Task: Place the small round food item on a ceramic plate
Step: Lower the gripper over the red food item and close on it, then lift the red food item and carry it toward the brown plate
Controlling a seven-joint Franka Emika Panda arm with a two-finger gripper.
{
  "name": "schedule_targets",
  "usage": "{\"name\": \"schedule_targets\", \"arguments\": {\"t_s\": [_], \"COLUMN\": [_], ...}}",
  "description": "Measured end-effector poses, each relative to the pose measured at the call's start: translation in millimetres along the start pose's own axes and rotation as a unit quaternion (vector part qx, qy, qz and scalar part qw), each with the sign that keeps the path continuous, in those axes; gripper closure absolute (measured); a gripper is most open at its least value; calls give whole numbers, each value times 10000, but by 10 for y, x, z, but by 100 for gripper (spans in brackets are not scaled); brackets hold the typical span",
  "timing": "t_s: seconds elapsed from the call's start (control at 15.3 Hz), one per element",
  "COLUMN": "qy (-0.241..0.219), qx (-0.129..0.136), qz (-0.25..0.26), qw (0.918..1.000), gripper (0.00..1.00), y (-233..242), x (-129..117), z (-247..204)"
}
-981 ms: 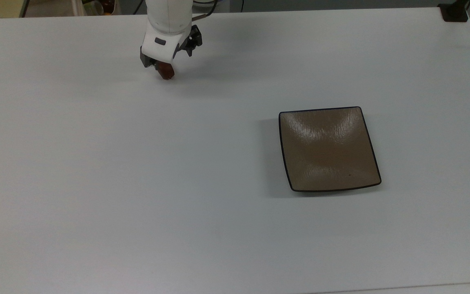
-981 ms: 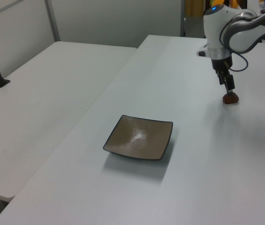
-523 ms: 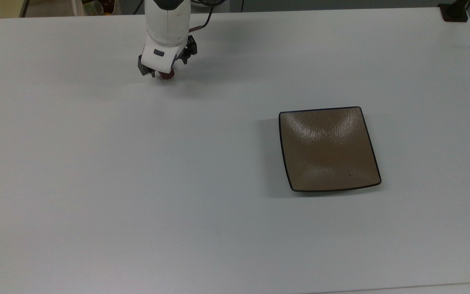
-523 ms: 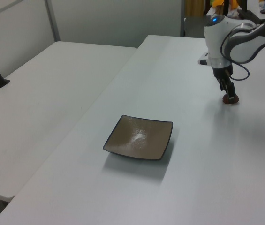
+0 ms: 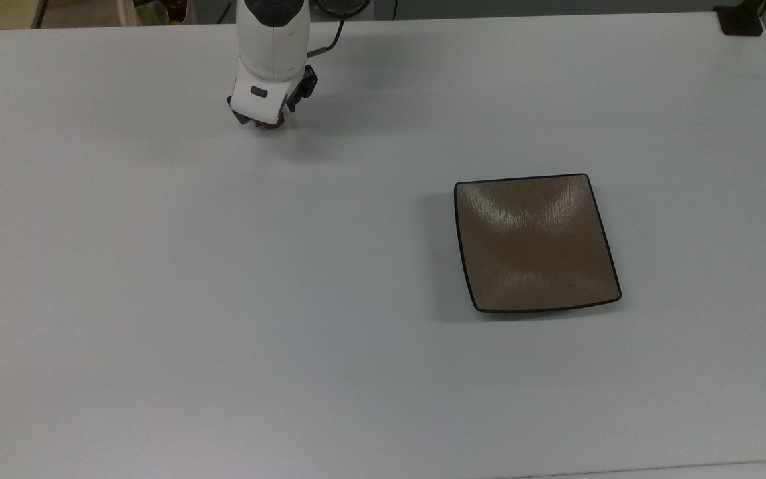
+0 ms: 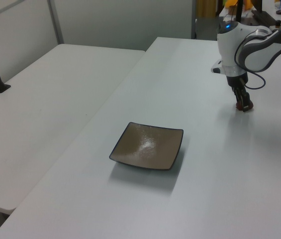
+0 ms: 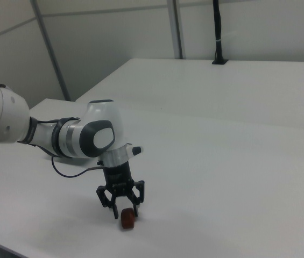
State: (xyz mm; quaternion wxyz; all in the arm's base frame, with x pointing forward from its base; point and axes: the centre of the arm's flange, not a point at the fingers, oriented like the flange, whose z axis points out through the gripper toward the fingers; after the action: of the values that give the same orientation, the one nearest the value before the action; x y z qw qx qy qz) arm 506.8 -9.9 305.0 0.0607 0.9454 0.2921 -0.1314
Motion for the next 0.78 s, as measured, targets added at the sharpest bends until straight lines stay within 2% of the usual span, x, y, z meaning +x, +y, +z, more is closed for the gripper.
{"name": "schedule_targets", "arguments": {"t_s": [0.2, 0.26, 0.46, 0.78], "qy": [12, 17, 52, 305], "qx": [4, 6, -16, -168], "qz": [41, 62, 109, 186], "qw": [10000, 10000, 9999, 9992], "gripper": [68, 72, 76, 76], "y": [33, 49, 92, 201], "x": [-26, -42, -68, -16], "z": [-10, -21, -130, -542]}}
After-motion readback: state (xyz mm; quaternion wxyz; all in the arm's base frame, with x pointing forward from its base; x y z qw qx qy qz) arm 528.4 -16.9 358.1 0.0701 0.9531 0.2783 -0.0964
